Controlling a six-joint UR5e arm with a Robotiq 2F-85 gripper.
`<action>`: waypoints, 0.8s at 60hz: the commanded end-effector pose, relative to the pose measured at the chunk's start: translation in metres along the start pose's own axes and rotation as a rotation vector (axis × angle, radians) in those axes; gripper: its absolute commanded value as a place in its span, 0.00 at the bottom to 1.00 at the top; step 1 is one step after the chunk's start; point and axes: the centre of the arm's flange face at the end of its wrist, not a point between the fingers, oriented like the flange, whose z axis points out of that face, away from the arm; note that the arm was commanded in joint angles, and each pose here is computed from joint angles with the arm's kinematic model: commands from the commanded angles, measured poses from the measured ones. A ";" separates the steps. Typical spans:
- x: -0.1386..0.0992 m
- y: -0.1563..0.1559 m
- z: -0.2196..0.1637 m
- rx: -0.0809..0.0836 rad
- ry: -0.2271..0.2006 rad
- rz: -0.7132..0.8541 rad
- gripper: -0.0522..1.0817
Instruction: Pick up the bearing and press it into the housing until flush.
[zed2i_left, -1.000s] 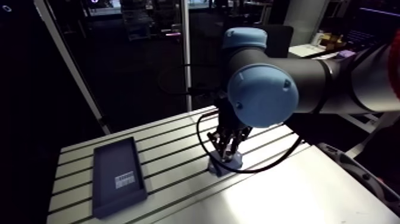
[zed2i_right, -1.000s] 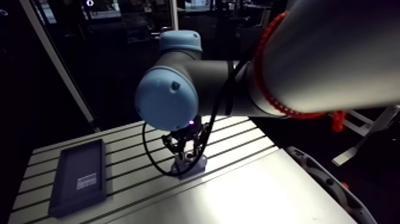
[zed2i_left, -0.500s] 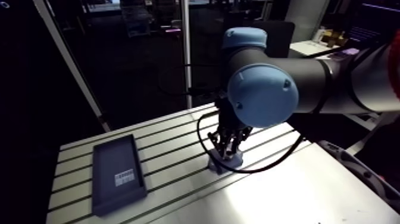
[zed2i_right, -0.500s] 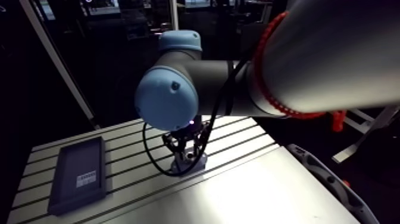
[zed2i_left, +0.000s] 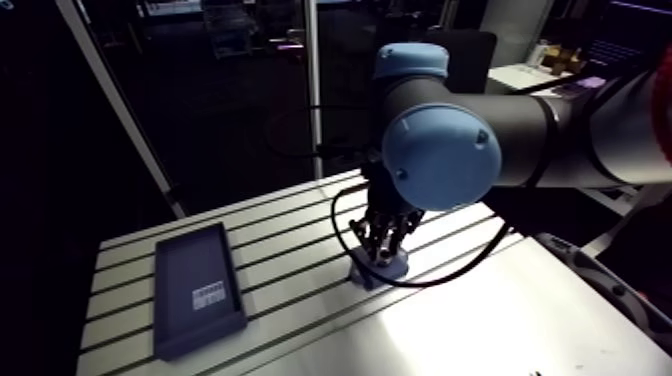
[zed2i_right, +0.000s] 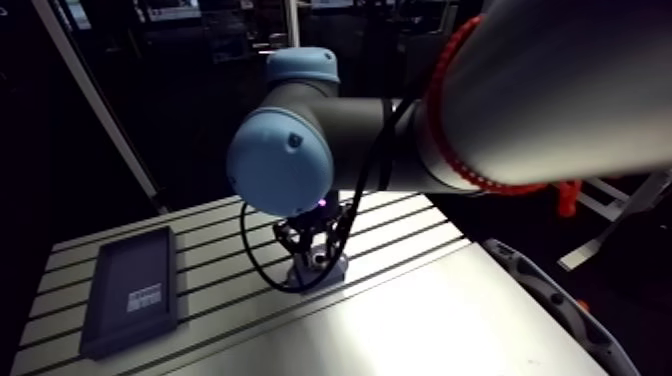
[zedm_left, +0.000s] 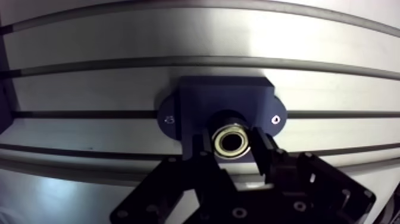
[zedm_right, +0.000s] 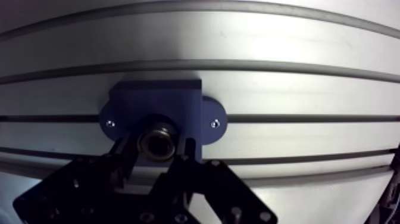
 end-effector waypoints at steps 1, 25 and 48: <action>0.000 0.000 0.002 0.002 -0.004 0.000 0.72; 0.003 0.001 0.000 -0.001 0.001 0.000 0.72; 0.003 0.000 0.001 0.000 0.000 -0.005 0.72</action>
